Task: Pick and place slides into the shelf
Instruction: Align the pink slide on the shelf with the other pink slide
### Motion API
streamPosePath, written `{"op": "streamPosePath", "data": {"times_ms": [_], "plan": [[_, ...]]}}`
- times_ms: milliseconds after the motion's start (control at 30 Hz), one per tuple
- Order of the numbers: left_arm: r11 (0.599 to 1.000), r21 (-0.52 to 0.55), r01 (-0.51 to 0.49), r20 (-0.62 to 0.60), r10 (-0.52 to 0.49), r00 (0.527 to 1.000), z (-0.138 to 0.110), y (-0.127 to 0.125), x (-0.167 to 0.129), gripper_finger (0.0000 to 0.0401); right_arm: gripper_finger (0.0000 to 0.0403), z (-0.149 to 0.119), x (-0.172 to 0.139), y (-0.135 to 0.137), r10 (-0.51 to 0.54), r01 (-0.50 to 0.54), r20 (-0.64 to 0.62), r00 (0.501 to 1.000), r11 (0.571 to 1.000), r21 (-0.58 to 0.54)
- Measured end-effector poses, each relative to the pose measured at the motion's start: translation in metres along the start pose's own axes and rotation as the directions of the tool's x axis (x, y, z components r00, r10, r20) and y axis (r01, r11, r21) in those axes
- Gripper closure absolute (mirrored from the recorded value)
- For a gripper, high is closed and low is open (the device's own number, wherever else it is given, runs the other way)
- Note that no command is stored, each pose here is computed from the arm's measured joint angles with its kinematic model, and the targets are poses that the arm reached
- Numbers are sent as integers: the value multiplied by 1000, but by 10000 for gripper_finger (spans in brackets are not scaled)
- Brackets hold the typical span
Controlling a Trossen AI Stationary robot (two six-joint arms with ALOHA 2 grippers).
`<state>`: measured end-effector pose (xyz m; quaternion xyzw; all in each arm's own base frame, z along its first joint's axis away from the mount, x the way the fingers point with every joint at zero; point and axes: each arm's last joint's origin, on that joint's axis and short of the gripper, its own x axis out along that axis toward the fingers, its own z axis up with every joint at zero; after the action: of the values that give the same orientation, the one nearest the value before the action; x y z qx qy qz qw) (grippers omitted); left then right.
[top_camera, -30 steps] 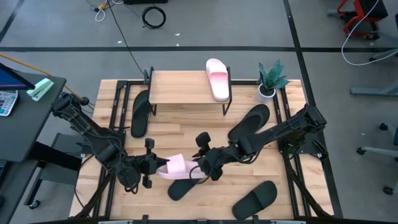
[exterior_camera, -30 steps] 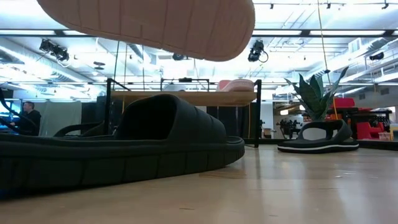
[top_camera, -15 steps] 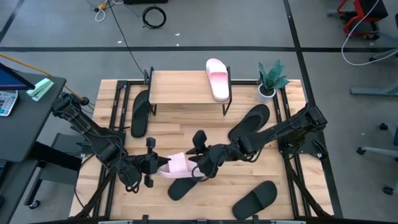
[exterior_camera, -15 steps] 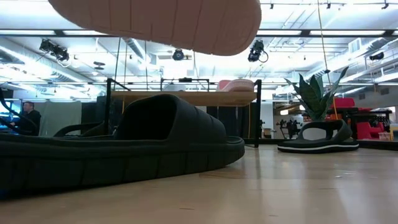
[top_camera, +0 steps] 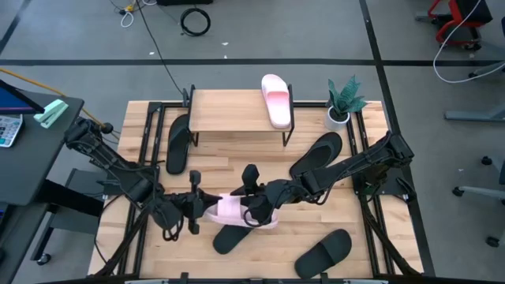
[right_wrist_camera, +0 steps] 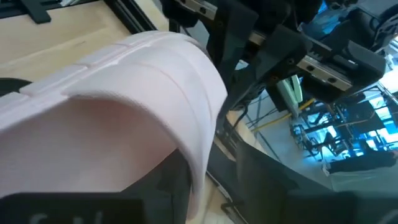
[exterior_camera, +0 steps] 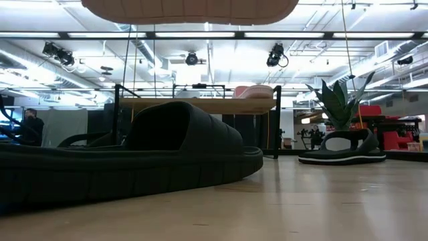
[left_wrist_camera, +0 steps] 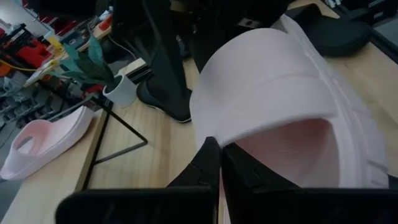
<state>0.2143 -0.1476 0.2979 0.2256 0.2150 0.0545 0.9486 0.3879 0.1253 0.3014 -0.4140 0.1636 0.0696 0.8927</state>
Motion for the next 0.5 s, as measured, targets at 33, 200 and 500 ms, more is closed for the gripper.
{"op": "streamPosePath", "data": {"times_ms": [33, 200, 500], "plan": [[1000, -2, -3, -1, 3, 1000, 0, 1, 1, 395, 277, -1, 0, 0, -1, 1, -1, 1000, 1000, 0], [1000, -8, -14, -9, 14, 1000, 0, 4, 3, 396, 316, 0, 0, 0, 7, -7, 5, 1000, 1000, -1], [999, -36, -32, -1, 32, 999, 1, 5, 4, 344, 384, -1, 0, 2, -1, 3, -30, 1000, 998, 59]]}}
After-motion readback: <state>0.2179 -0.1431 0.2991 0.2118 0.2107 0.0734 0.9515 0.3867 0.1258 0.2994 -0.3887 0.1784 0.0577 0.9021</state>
